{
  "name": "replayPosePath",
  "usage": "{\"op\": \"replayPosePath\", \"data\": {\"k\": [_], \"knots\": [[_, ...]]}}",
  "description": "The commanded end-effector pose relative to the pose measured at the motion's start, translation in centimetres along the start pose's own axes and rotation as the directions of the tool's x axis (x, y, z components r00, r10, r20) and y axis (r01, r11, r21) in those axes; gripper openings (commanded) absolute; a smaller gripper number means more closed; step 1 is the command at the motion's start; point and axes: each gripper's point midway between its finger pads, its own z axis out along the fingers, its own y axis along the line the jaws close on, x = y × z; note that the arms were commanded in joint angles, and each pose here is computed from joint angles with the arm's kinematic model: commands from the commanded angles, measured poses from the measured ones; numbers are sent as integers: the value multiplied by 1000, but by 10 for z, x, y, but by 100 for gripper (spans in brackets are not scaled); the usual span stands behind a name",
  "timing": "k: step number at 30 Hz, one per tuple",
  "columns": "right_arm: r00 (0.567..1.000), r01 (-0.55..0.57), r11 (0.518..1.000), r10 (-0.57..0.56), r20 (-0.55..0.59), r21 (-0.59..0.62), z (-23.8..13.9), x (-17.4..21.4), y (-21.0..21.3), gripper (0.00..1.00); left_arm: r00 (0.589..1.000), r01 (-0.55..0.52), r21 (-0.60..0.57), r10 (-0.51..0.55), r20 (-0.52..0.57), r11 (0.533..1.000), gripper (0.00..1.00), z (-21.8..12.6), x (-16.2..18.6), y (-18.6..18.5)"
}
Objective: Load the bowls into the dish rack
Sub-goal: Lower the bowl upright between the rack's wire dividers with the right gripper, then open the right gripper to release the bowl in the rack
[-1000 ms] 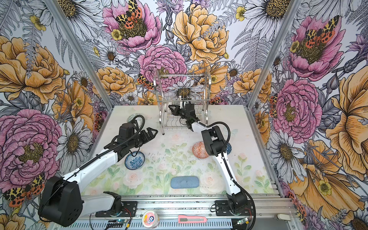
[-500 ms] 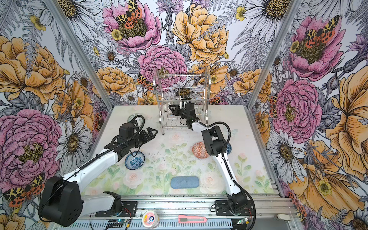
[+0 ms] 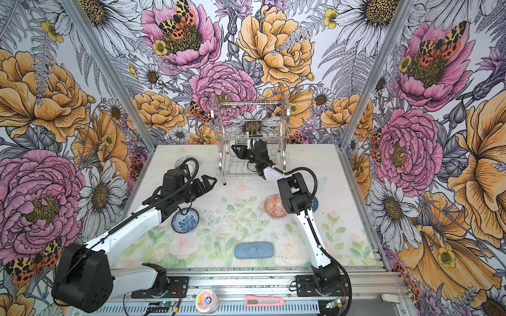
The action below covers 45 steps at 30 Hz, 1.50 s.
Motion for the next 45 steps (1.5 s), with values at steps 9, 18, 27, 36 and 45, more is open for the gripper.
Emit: {"op": "replayPosePath", "data": {"k": [9,18,27,36,45], "knots": [[993,28,997,-21,113,-67,-20,-44,54,33,992,-123,186,120,24,975,99,-14,9,-53],[992,39,997,-29,122,-73,-32,-42,70,39,981,-195,249,188,50,949,99,-26,18,-76],[992,46,997,-38,123,-66,-49,-38,82,44,973,-231,232,228,40,945,99,-25,28,-77],[992,31,997,-23,125,-67,-66,-28,90,57,961,-276,199,276,27,940,99,-24,40,-79],[992,34,997,-25,125,-69,-84,-23,105,67,955,-297,153,296,30,943,99,-30,45,-76]]}}
